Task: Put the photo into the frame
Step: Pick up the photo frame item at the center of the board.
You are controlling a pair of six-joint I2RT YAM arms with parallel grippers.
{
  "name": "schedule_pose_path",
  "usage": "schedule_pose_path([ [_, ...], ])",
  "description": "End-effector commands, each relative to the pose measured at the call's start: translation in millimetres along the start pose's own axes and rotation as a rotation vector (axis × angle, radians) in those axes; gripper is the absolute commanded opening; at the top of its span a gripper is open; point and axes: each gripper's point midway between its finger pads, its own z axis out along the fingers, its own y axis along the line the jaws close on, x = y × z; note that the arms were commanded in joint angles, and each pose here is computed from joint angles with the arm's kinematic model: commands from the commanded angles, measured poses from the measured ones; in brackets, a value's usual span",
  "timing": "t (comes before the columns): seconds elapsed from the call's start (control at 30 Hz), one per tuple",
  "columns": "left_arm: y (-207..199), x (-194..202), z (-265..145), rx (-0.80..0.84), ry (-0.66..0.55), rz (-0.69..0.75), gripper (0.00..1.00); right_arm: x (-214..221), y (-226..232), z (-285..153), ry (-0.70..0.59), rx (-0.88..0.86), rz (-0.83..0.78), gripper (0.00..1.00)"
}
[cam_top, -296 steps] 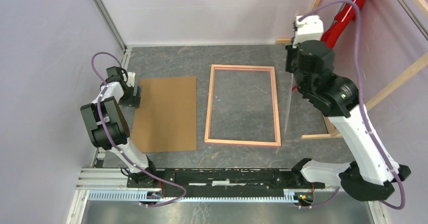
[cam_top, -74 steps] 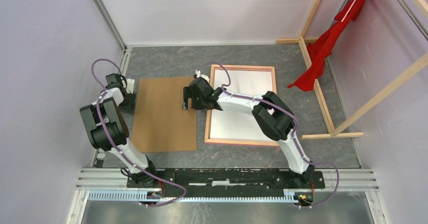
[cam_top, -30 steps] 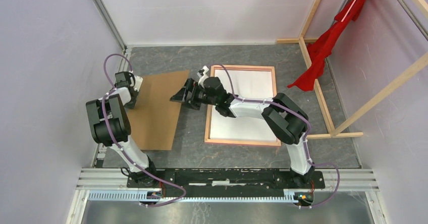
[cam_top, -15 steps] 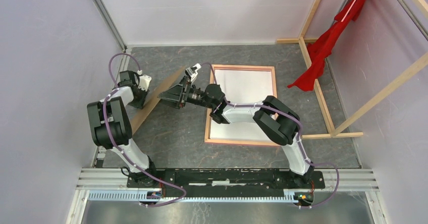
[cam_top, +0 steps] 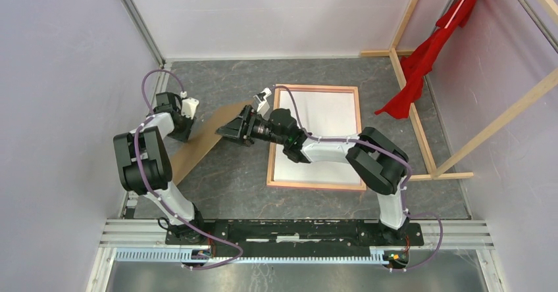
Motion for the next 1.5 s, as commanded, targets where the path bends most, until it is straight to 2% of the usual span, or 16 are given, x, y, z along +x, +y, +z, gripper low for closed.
schedule_pose_path([
  [0.0, -70, 50, 0, 0.254, 0.176, -0.073, 0.45, -13, 0, -2, -0.041, 0.089, -0.055, 0.77],
  [0.3, -38, -10, -13, 0.188, 0.067, -0.12, 0.63, -27, -26, -1, -0.084, 0.309, -0.018, 0.58],
  [0.43, -30, -24, -14, 0.157, 0.051, -0.133, 0.66, -36, -21, 6, -0.099, 0.361, -0.022, 0.58],
  [0.6, -31, -24, -11, 0.147, 0.05, -0.138, 0.66, -37, -36, -2, -0.11, 0.498, 0.015, 0.56],
  [0.67, -31, -24, -12, 0.149, 0.049, -0.139, 0.67, -42, -35, -5, -0.14, 0.514, 0.009, 0.46],
  [0.73, -30, -27, -14, 0.148, 0.043, -0.139, 0.69, -49, -33, -3, -0.163, 0.519, 0.004, 0.27],
  [0.8, -28, -33, -19, 0.155, 0.037, -0.14, 0.77, -61, -32, -1, -0.194, 0.54, -0.007, 0.11],
  [0.87, -24, -42, -30, 0.155, 0.021, -0.139, 0.86, -78, -25, 8, -0.21, 0.536, -0.004, 0.02],
  [0.97, -14, -74, -63, 0.162, -0.076, -0.105, 0.98, -120, -6, 14, -0.265, 0.506, -0.001, 0.0],
  [1.1, -9, -115, -115, 0.179, -0.269, -0.004, 1.0, -181, 10, 2, -0.366, 0.471, 0.001, 0.0],
  [1.27, -32, -146, -190, 0.237, -0.566, 0.265, 1.0, -224, 11, -24, -0.408, 0.457, 0.03, 0.0],
  [1.37, -48, -148, -229, 0.232, -0.7, 0.42, 1.0, -238, 6, -43, -0.435, 0.44, 0.081, 0.0],
  [1.47, -67, -127, -247, 0.229, -0.733, 0.611, 1.0, -245, 7, -56, -0.452, 0.4, 0.142, 0.0],
])
